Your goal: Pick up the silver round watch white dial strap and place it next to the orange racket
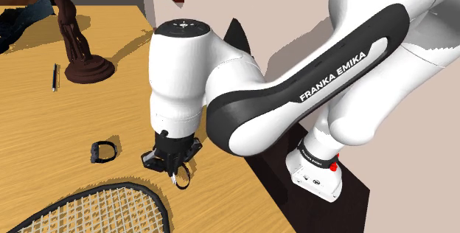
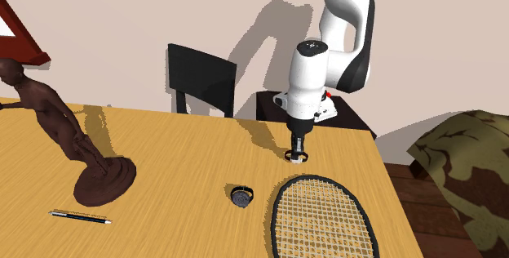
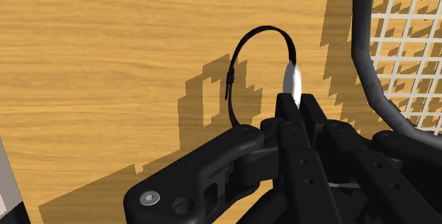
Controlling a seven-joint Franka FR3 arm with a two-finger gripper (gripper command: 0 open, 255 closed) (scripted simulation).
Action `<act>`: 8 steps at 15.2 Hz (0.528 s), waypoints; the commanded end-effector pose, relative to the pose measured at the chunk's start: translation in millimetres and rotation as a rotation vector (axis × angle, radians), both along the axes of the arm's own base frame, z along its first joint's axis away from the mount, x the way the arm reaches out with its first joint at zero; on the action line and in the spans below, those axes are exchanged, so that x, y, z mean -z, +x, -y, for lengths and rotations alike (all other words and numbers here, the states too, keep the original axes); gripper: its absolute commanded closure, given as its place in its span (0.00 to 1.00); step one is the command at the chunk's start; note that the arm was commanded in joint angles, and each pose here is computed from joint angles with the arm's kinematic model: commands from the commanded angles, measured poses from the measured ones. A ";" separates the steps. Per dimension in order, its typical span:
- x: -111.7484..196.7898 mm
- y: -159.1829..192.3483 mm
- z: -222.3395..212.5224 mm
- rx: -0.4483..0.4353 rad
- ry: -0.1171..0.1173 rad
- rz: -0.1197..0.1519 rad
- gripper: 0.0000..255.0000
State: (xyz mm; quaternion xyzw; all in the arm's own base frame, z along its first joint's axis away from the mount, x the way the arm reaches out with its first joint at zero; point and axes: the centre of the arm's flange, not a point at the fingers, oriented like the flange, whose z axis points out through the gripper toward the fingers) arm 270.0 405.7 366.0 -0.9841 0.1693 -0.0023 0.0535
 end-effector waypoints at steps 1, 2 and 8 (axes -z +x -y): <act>1.3 0.5 0.2 0.000 0.000 0.000 1.00; 1.3 0.5 0.2 0.000 0.000 0.000 1.00; 1.3 0.4 0.2 0.000 0.000 0.000 0.00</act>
